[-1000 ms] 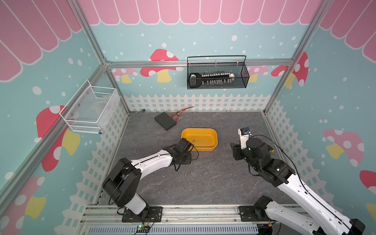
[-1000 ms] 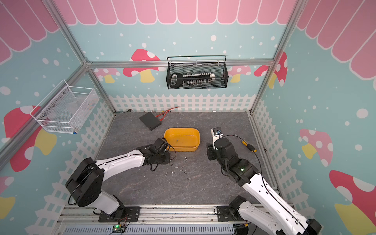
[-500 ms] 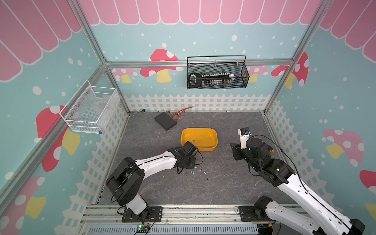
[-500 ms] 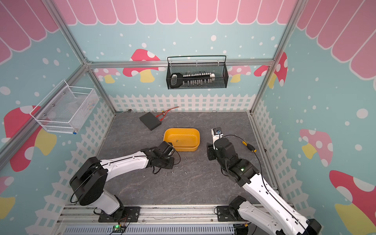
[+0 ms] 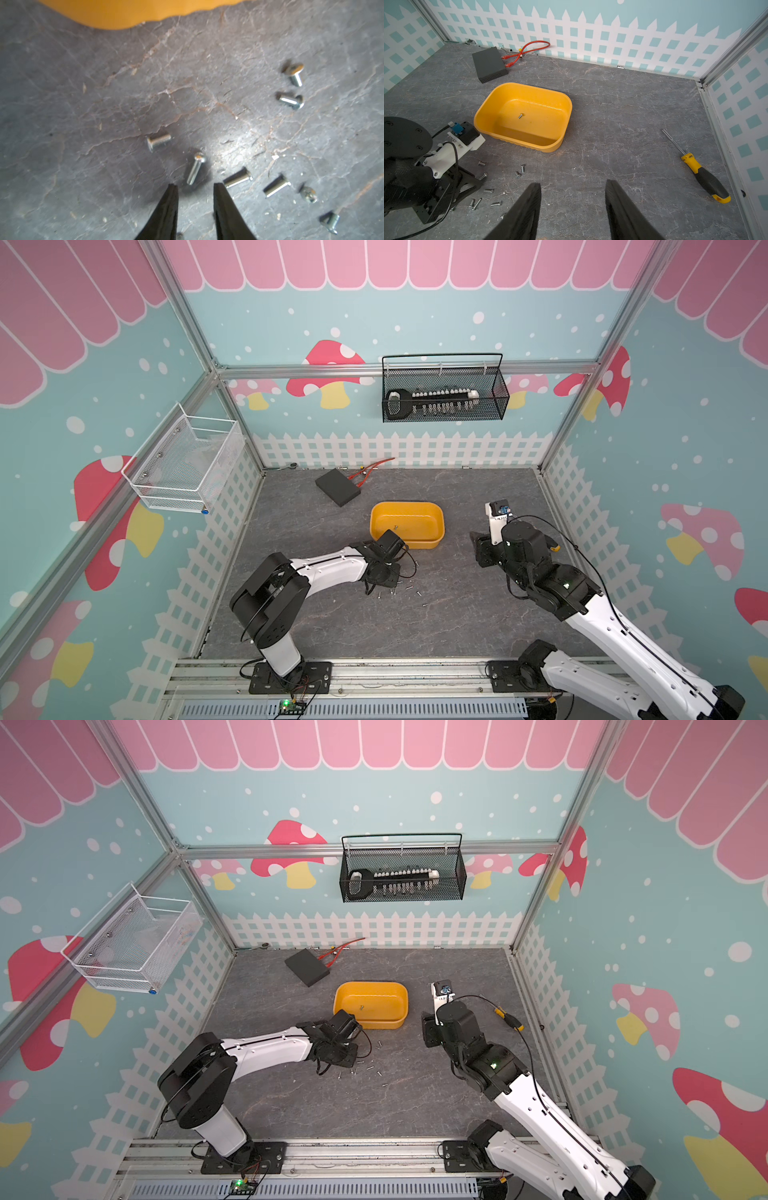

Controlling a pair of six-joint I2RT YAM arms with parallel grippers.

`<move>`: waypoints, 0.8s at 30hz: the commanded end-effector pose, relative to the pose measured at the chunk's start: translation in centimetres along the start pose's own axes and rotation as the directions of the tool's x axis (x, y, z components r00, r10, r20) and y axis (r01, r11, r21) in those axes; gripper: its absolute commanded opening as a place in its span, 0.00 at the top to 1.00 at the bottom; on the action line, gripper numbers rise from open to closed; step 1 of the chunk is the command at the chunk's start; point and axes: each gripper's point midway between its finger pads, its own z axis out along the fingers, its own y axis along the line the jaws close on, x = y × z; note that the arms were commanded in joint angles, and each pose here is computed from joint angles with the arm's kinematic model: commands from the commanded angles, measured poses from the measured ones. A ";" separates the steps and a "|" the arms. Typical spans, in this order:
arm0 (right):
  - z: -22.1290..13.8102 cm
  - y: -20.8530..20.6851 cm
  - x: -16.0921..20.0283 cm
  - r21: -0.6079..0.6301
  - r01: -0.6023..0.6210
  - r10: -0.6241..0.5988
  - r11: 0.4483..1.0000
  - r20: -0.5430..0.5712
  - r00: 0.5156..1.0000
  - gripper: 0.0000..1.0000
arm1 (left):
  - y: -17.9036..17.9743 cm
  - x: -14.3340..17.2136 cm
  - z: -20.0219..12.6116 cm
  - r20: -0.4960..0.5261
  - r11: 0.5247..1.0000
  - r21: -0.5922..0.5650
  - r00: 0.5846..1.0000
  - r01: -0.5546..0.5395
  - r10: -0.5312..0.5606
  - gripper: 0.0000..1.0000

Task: Put the screws on the desktop into the storage box
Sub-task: Pick up the screw from the center of the board.

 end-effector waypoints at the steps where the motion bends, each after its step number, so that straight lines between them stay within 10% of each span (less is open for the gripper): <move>1: 0.0 -0.3 -0.2 0.017 0.014 -0.014 1.000 0.000 1.000 0.44 | 0.1 -0.6 0.4 -0.001 0.999 -0.022 0.999 -0.039 0.039 0.67; 24: 0.0 -0.4 0.1 0.023 0.010 -0.010 1.000 -0.005 1.000 0.44 | 1.0 0.4 1.8 -0.054 0.995 -0.072 0.997 -0.064 0.061 0.84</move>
